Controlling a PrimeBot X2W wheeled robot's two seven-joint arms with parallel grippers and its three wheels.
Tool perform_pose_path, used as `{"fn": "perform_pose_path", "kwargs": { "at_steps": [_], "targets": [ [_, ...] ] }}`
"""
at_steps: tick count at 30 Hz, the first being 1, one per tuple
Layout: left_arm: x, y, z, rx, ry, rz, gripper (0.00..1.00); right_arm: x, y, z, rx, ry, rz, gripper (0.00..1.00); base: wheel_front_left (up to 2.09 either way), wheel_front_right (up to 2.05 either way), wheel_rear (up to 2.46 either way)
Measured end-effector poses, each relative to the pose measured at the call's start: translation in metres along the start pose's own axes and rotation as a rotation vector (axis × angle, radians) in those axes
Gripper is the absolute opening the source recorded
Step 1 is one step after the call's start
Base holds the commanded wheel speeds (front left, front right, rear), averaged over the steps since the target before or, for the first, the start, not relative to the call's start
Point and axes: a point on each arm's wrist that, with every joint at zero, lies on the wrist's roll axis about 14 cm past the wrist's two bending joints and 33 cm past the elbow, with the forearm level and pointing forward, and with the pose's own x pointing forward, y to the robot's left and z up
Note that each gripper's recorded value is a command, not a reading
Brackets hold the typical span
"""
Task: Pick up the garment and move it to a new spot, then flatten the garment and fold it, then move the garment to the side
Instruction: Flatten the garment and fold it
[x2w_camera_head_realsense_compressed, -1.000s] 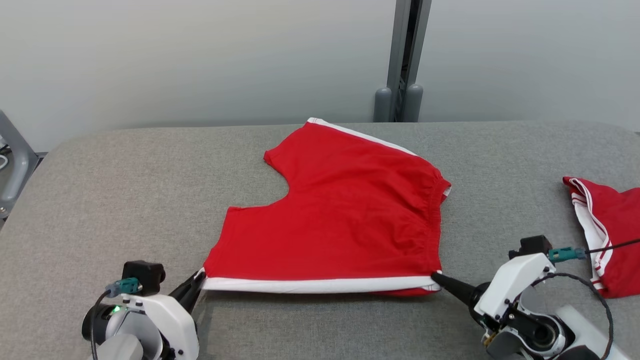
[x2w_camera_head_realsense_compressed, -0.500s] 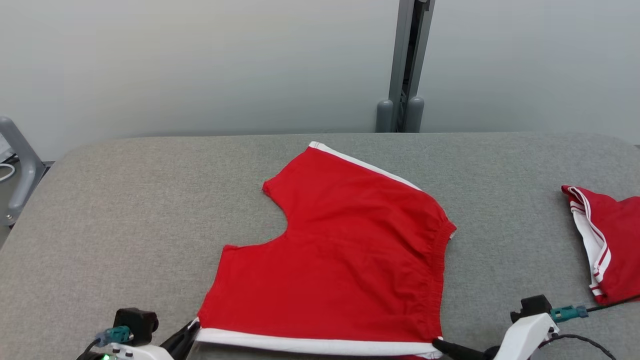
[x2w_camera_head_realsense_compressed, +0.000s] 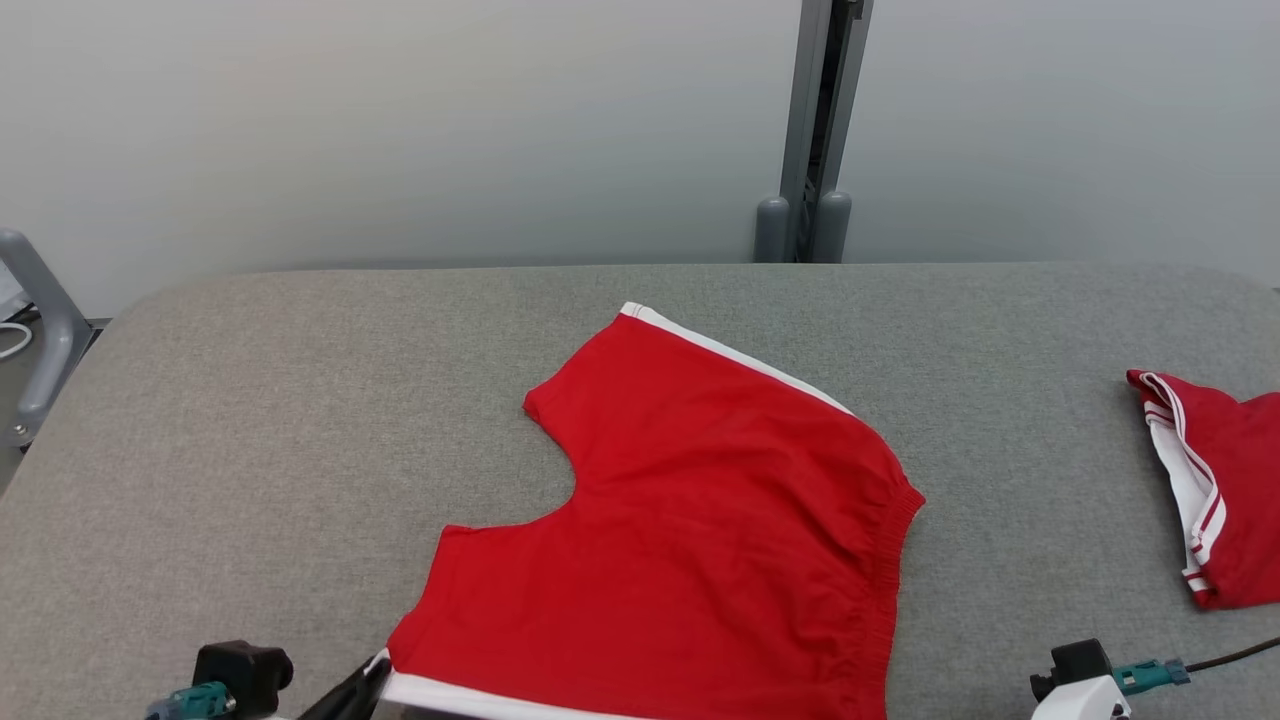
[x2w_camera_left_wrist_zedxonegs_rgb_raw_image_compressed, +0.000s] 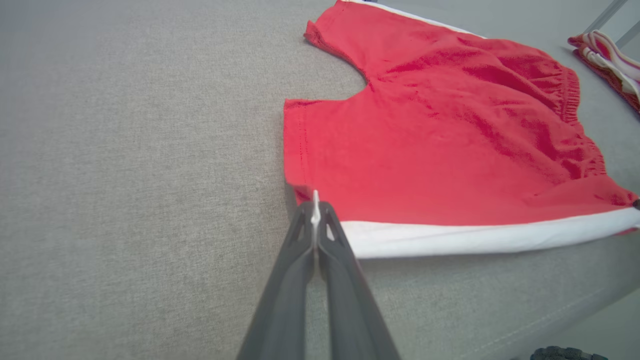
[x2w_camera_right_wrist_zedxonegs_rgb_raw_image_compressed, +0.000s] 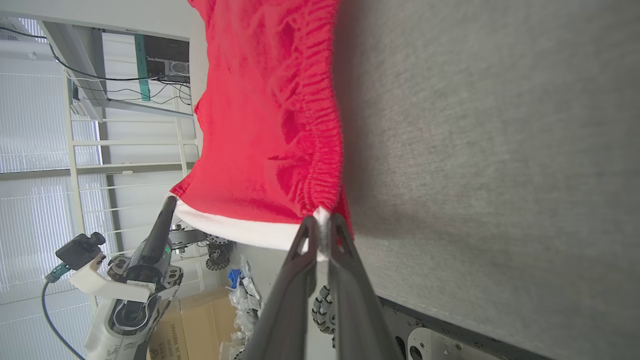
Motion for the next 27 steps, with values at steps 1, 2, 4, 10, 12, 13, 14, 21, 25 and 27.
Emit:
{"fn": "perform_pose_path", "kwargs": {
  "at_steps": [1, 2, 4, 10, 12, 13, 14, 21, 25, 27],
  "targets": [
    [0.001, -0.001, 0.004, -0.004, -0.014, 0.002, 0.00, 0.000, 0.001, 0.001, 0.006, -0.006, 0.004, 0.00, 0.00, 0.00, 0.00],
    [0.002, 0.000, 0.014, -0.019, -0.043, 0.012, 0.00, 0.001, 0.003, 0.004, 0.027, -0.019, 0.018, 0.00, 0.00, 0.00, 0.00],
    [0.005, 0.002, 0.024, -0.030, -0.067, 0.016, 0.00, 0.003, 0.006, 0.005, 0.036, -0.024, 0.031, 0.00, 0.00, 0.00, 0.00],
    [0.020, 0.001, 0.066, -0.018, -0.165, 0.005, 0.00, 0.008, 0.025, 0.023, 0.076, -0.087, 0.099, 0.00, 0.00, 0.00, 0.00],
    [0.026, -0.002, 0.081, -0.011, -0.193, -0.008, 0.00, 0.009, 0.030, 0.031, 0.092, -0.117, 0.122, 0.00, 0.00, 0.00, 0.00],
    [0.029, -0.005, 0.087, -0.009, -0.200, -0.017, 0.00, 0.009, 0.034, 0.035, 0.099, -0.131, 0.135, 0.00, 0.00, 0.00, 0.00],
    [0.033, -0.007, 0.093, -0.005, -0.208, -0.024, 0.00, 0.009, 0.037, 0.038, 0.099, -0.141, 0.146, 0.00, 0.00, 0.00, 0.00],
    [0.063, -0.015, 0.141, 0.013, -0.260, -0.053, 0.00, 0.002, 0.064, 0.082, 0.087, -0.313, 0.224, 0.00, 0.00, 0.00, 0.00],
    [0.084, -0.017, 0.160, 0.006, -0.264, -0.055, 0.00, -0.002, 0.079, 0.100, 0.093, -0.400, 0.269, 0.00, 0.00, 0.00, 0.00],
    [0.095, -0.016, 0.168, 0.012, -0.265, -0.052, 0.00, -0.002, 0.084, 0.106, 0.091, -0.426, 0.281, 0.00, 0.00, 0.00, 0.00]
  ]
}}
